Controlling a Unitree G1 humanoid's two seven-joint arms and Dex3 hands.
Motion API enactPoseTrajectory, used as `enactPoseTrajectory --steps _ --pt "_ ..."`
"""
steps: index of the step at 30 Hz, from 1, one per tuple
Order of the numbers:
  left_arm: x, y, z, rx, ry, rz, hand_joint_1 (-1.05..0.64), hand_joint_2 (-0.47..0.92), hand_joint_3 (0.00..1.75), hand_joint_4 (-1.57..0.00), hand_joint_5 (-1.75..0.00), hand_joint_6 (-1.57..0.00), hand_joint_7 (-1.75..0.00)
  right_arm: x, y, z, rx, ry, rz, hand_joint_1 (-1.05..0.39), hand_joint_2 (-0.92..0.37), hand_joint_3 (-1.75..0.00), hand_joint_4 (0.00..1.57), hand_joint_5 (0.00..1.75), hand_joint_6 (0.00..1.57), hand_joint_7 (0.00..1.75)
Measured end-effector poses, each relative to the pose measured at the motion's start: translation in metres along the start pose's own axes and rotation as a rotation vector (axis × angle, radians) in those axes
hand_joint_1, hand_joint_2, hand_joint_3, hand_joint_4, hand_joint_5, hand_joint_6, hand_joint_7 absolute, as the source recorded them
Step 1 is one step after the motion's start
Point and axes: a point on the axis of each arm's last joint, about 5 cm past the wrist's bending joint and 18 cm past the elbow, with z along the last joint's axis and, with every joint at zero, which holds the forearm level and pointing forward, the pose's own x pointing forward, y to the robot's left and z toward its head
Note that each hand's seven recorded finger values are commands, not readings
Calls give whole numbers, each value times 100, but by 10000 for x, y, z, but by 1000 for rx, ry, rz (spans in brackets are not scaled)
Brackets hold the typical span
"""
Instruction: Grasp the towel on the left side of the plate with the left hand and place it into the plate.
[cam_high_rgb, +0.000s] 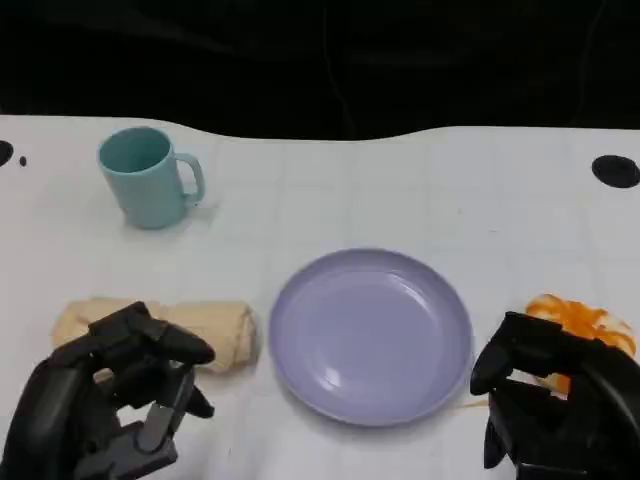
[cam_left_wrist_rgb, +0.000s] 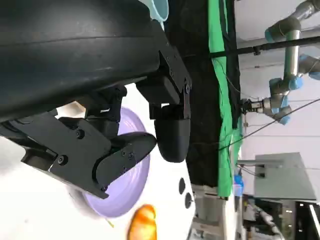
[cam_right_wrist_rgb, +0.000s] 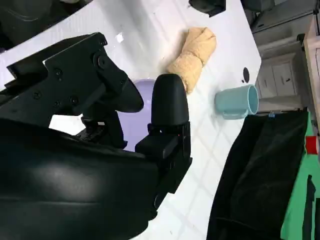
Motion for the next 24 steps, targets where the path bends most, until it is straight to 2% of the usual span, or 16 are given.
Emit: enactPoseTrajectory --steps 1,4,8,13,18,20,24 --pt "0 14 19 40 3 -2 -29 91 26 -58 -76 -72 -16 -6 6 3 0 -2 4 -6 -55 -129 74 175 58 166" --pt "7 69 115 208 13 -20 -35 92 17 -50 -57 -58 -3 -19 20 9 4 -2 11 -6 -55 -129 74 175 58 166" --pt "78 142 270 408 34 -48 -47 92 9 -37 -44 -40 0 -29 21 11 11 1 17 -5 -56 -130 74 175 58 166" --pt "231 214 533 773 26 -104 -56 92 6 -31 -36 -34 0 -44 -4 17 23 1 11 -4 -56 -129 73 175 58 166" --pt "458 154 661 1151 20 -155 -66 92 10 -25 -30 -26 0 -56 -1 27 20 8 13 -3 -56 -129 73 175 58 165" --pt "544 123 671 1279 17 -167 -67 92 9 -24 -29 -22 0 -59 2 29 20 8 13 -4 -56 -129 73 175 58 165" --pt "671 46 639 1399 59 -226 -69 92 7 -22 -26 -22 -1 -64 11 26 20 10 12 -4 -56 -129 73 175 58 165"
